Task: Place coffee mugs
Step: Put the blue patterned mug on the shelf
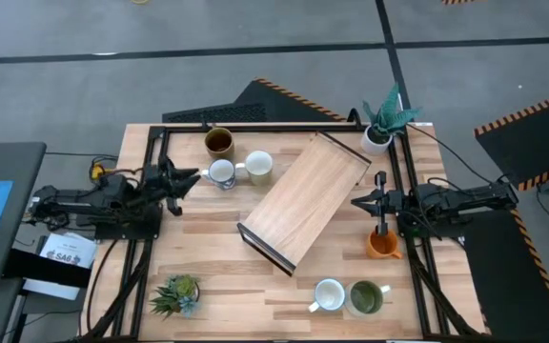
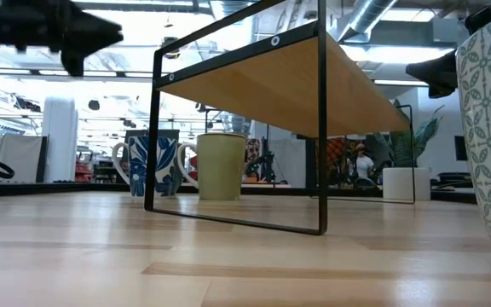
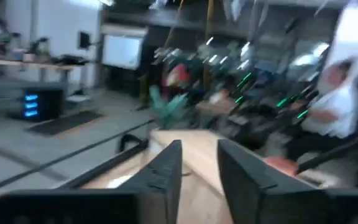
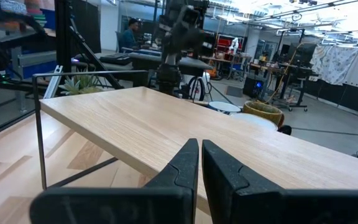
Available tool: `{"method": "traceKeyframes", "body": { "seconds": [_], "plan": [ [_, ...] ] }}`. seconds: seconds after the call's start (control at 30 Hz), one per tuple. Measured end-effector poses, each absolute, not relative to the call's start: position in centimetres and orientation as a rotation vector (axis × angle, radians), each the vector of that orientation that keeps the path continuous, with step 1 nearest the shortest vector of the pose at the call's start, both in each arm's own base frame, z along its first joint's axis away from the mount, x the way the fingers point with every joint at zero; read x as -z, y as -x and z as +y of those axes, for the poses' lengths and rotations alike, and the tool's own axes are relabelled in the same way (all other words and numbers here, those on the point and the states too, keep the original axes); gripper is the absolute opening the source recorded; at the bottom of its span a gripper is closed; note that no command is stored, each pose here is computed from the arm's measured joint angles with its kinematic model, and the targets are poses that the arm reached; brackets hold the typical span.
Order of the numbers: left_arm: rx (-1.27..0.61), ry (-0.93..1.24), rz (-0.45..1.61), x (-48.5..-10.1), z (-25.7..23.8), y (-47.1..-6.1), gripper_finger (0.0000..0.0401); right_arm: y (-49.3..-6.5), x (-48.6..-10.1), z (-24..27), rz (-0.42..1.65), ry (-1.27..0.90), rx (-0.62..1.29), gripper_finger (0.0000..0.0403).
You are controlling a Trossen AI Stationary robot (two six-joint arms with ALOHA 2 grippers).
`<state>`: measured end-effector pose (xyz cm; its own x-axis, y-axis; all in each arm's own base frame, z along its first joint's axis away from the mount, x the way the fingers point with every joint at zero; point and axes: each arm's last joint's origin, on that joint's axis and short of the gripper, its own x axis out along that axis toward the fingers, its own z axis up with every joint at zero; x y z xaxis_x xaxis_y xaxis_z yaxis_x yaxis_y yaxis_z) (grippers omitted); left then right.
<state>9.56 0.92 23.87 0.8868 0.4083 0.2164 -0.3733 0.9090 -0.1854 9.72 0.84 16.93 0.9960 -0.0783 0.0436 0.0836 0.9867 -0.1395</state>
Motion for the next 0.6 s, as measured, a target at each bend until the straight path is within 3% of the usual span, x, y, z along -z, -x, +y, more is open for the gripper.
{"method": "traceKeyframes", "body": {
  "seconds": [0.17, 0.23, 0.4, 0.6],
  "plan": [
    [-0.776, 0.041, 0.079, -26.9, 2.8, -11.7, 0.0154, -9.7, -16.9, 0.8, -0.038, 0.141, 0.081, 0.0048],
    [-0.839, 0.032, 0.198, -27.8, 3.8, -12.6, 0.0167, -9.7, -16.9, 0.8, -0.038, 0.141, 0.081, 0.0048],
    [-0.749, 0.175, 0.387, -28.2, 6.1, -15.0, 0.0178, -9.7, -16.9, 0.8, -0.038, 0.141, 0.081, 0.0048],
    [-0.799, 0.408, 0.504, -26.2, 8.6, -15.6, 0.0178, -9.7, -16.9, 0.8, -0.038, 0.141, 0.081, 0.0048]
  ]
}}
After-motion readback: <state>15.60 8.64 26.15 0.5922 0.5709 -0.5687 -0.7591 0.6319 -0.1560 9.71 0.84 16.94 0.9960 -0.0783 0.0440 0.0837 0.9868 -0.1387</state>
